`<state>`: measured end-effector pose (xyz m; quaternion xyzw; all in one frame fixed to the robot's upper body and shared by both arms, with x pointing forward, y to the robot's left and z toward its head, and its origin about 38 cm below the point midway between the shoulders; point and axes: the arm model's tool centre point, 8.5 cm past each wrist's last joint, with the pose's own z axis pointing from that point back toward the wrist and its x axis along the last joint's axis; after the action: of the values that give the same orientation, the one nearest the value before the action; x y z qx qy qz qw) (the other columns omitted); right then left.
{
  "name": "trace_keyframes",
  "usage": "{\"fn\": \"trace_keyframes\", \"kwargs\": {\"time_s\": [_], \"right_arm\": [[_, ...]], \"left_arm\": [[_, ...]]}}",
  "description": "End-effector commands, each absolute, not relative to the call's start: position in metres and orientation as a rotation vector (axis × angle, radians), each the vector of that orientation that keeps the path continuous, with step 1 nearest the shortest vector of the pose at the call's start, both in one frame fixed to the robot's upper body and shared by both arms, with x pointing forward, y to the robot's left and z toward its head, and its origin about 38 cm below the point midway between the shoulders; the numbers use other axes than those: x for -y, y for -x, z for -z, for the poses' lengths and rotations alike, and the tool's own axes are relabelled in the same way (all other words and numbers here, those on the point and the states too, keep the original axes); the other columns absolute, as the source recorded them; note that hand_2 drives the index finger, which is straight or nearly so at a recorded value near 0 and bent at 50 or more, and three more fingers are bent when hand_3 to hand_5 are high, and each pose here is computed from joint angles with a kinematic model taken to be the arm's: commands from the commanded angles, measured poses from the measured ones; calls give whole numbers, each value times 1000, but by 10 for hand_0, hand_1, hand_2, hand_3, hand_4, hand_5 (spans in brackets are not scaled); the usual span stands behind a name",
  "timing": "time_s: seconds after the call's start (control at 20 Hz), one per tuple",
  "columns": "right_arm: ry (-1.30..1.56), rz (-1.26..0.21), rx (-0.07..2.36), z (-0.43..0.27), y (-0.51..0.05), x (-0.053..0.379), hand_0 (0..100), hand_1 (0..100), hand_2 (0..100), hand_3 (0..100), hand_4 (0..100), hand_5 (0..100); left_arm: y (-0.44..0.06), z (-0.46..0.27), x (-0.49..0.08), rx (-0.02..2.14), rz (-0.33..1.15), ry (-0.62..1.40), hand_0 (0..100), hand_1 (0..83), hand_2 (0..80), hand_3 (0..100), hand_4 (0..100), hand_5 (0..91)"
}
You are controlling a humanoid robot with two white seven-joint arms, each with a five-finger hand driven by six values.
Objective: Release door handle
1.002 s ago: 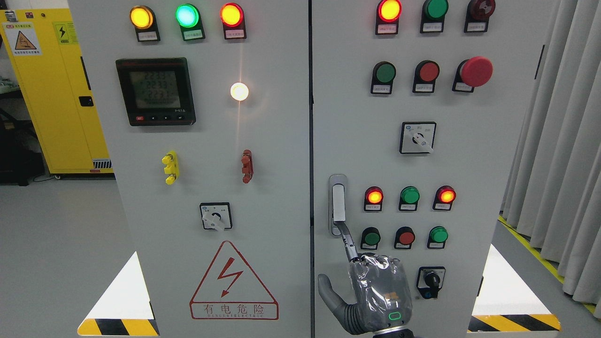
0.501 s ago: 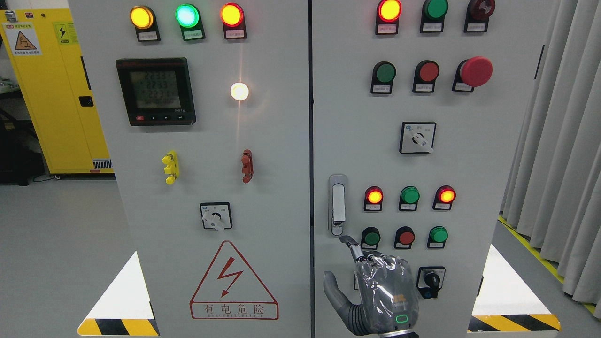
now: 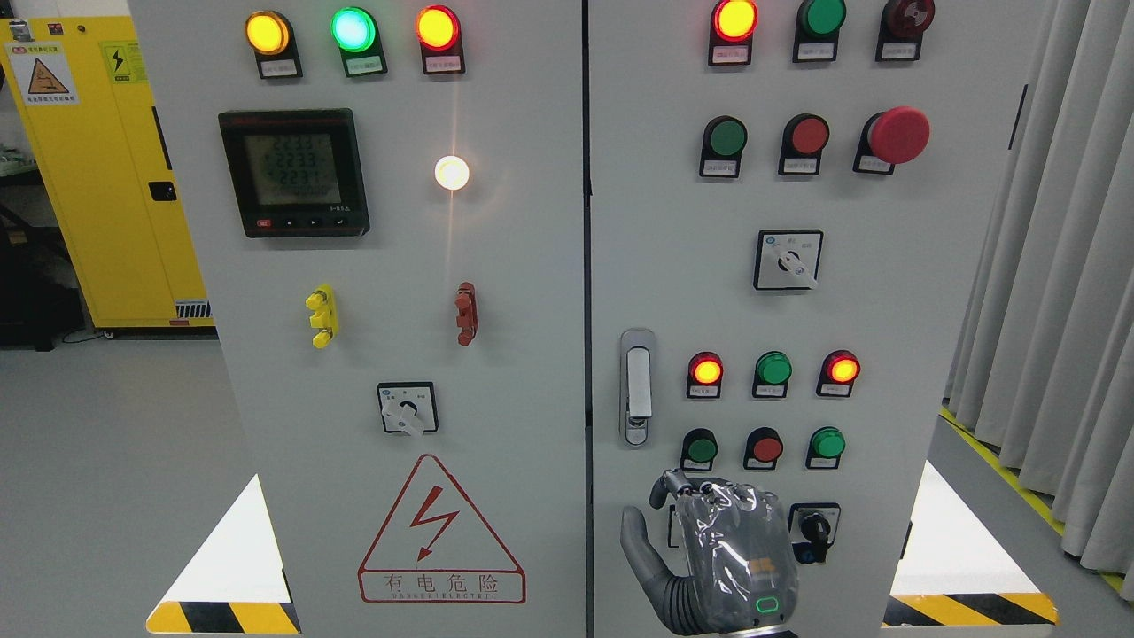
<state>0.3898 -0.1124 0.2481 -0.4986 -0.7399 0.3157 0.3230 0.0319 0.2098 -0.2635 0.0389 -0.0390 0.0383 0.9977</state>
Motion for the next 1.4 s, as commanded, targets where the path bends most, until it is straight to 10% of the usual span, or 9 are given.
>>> {"fn": "trace_keyframes", "kwargs": {"time_s": [0.0,0.3,1.35], "right_arm": [[1321,-816,1955,-262,-391,114,461,196,892,1000,1000,1000],[1330,-810,1965,-274,-397,113,260,162,943,1000,1000,1000],[1391,-775,1960,-313,-416,113,238,414,946,1000,1000,1000]], "left_arm": [[-36,263,-209,90,-78,-76,120,556,0,0,0,0],[-36,263,-209,90,-78,-76,120,556,0,0,0,0],[-36,263,-209,90,-78,-76,120,556,0,0,0,0]]}}
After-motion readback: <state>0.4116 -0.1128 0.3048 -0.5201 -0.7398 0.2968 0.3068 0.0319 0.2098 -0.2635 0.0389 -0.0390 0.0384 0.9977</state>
